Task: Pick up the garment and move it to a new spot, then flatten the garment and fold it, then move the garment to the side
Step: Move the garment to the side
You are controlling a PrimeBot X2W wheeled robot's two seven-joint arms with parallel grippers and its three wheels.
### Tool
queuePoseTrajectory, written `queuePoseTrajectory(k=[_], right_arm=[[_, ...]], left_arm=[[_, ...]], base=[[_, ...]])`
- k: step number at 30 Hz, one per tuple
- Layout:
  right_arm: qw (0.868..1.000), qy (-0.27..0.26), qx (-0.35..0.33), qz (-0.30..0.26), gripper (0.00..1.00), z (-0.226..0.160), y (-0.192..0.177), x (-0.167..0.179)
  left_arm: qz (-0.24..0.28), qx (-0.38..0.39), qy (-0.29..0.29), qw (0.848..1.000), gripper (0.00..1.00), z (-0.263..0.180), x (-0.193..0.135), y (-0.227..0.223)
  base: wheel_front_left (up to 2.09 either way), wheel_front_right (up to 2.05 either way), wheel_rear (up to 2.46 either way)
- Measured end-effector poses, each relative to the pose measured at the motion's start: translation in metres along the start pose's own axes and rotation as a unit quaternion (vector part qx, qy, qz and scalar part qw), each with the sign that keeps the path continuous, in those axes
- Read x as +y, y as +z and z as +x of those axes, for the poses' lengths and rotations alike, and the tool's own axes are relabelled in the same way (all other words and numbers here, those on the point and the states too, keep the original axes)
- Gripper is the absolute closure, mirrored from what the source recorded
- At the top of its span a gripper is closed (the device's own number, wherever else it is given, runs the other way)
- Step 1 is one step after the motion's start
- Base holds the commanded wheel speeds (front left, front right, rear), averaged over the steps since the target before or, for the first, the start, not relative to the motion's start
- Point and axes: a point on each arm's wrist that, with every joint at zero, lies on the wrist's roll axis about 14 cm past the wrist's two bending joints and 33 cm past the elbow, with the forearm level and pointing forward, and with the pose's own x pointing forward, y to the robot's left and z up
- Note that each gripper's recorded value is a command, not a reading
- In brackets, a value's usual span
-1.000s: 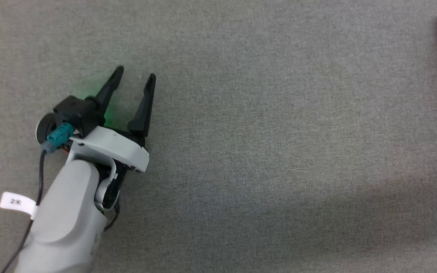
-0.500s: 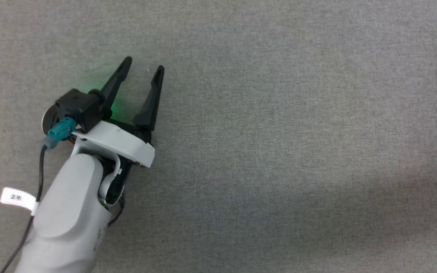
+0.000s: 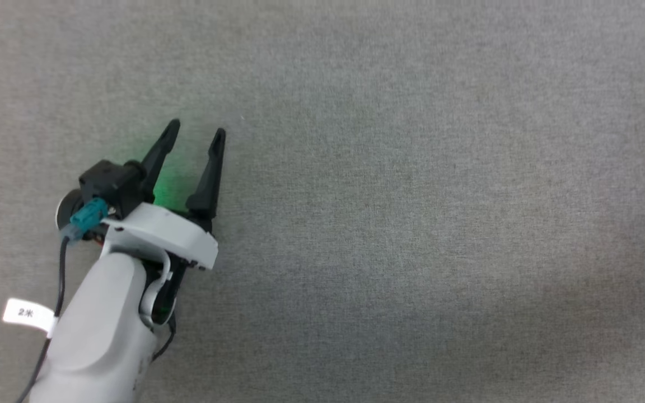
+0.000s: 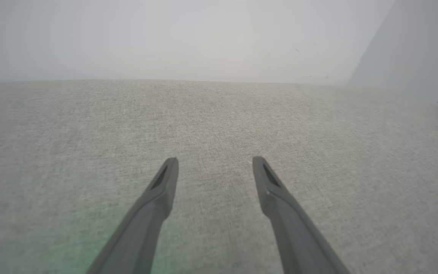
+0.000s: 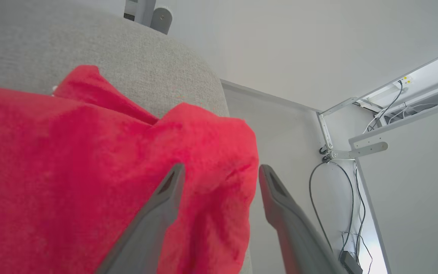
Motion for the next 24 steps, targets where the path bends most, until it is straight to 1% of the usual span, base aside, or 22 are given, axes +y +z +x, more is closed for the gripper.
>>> queuePoseTrajectory(k=[5,9,11,17,24], right_arm=[[0.999,0.008,-0.046,0.012,0.00,-0.010,0.022,0.006],[0.996,0.029,-0.080,0.024,0.00,-0.021,0.037,0.022],[0.994,0.040,-0.097,0.041,0.00,-0.028,0.045,0.031],[0.982,0.077,-0.161,0.061,0.00,-0.055,0.067,0.057],[0.960,0.127,-0.229,0.093,0.00,-0.093,0.086,0.093]], left_arm=[[-0.003,-0.007,0.018,1.000,0.00,-0.018,0.008,0.010],[-0.013,-0.018,0.036,0.999,0.00,-0.035,0.015,0.022],[-0.016,-0.026,0.043,0.999,0.00,-0.044,0.018,0.028],[-0.018,-0.058,0.072,0.995,0.00,-0.077,0.031,0.055],[-0.003,-0.092,0.112,0.989,0.00,-0.123,0.046,0.079]], base=[[0.00,0.00,0.00],[0.00,0.00,0.00],[0.00,0.00,0.00],[0.00,0.00,0.00],[0.00,0.00,0.00]])
